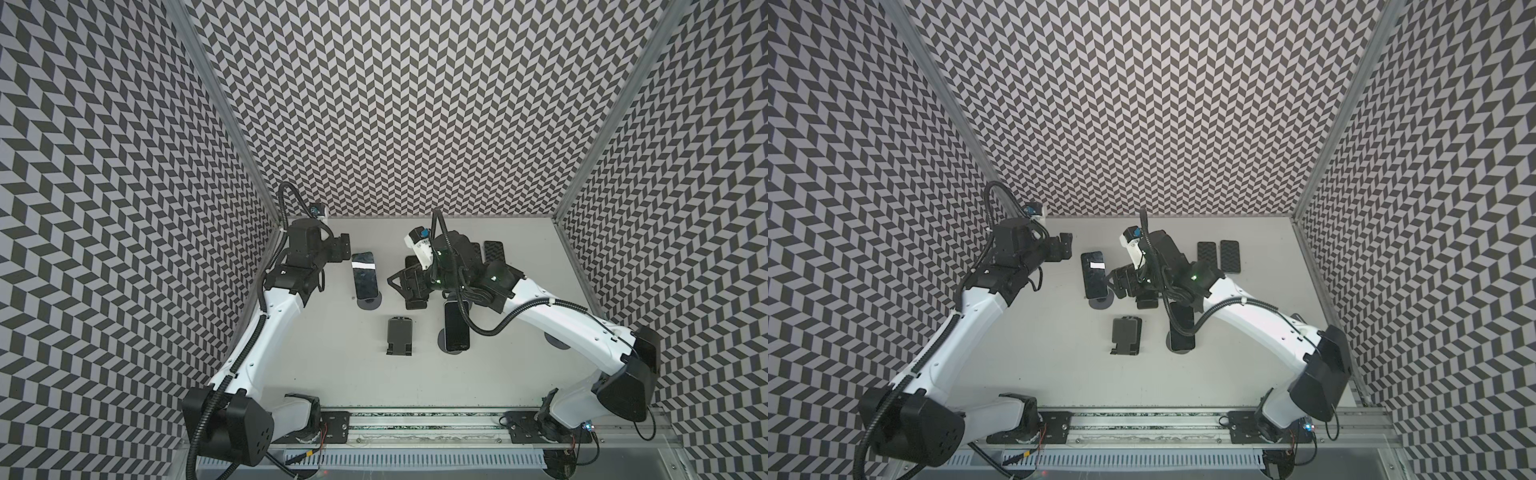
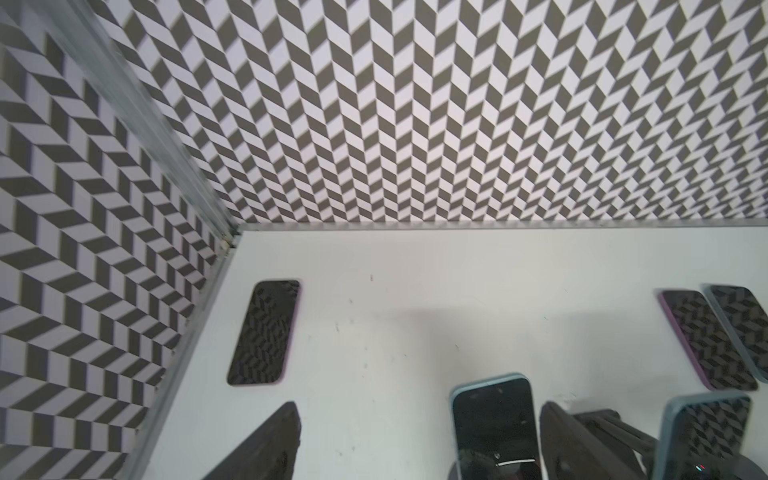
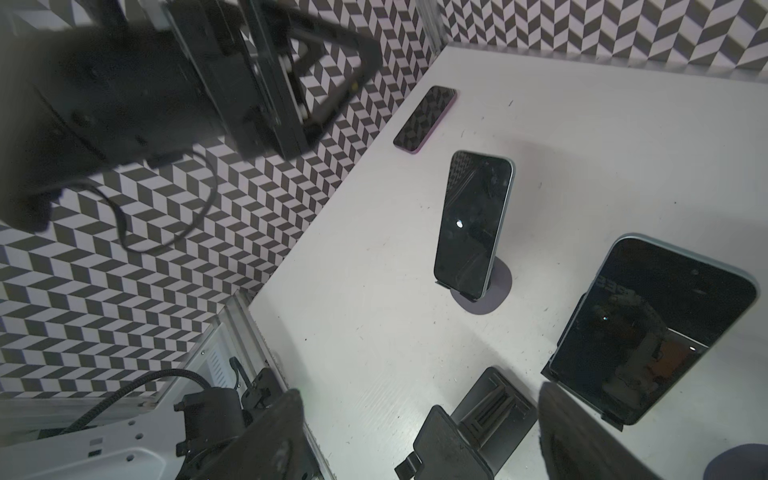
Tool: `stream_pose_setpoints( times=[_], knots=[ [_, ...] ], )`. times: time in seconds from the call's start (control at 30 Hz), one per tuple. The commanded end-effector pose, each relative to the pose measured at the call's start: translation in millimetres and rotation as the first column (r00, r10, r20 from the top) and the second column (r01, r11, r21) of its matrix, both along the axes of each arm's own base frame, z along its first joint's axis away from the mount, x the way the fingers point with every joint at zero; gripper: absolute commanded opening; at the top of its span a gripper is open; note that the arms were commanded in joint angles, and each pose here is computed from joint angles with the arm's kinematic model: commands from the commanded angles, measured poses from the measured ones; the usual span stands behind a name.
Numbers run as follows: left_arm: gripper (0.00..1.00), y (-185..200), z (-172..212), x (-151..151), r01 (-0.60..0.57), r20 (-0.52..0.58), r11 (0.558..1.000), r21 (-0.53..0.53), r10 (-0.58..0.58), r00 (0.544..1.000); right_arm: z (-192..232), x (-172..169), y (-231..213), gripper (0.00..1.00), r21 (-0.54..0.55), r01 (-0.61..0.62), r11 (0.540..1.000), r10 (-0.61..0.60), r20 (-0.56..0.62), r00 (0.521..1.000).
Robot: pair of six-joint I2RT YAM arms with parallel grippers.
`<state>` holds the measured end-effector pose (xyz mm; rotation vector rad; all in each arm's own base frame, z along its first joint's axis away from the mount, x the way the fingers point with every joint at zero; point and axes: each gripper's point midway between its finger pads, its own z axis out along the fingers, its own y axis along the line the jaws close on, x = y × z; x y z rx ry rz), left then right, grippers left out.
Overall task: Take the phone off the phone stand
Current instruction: 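Raise the left gripper back toward the stands while the right shifts nearer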
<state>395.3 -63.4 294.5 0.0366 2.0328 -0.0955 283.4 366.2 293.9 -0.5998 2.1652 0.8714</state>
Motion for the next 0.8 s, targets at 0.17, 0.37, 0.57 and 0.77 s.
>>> stream_pose_setpoints(
  times=[0.17, 0.37, 0.57, 0.77],
  knots=[
    [0.89, -73.6, -17.7, -67.5, 0.140, -0.080, 0.982, -0.128, -0.151, 0.985, 34.1, 10.2, -32.2, 0.88, 0.034, 0.125, 0.992, -0.129, 0.152, 0.980],
    [0.89, -99.9, -54.5, -105.8, 0.179, -0.177, 0.973, -0.144, -0.203, 0.963, 23.8, -4.2, -35.2, 0.87, 0.116, 0.121, 0.986, -0.130, 0.079, 0.988],
    [0.89, -112.8, -68.9, -122.7, 0.177, -0.240, 0.966, -0.187, -0.219, 0.946, 9.6, -7.1, -34.5, 0.87, 0.098, 0.118, 0.988, -0.123, 0.040, 0.992],
    [0.92, -139.1, -83.1, -147.4, 0.209, -0.276, 0.946, -0.249, -0.276, 0.921, -7.4, -13.6, -36.3, 0.88, 0.109, 0.129, 0.986, -0.127, -0.031, 0.991]
  ],
)
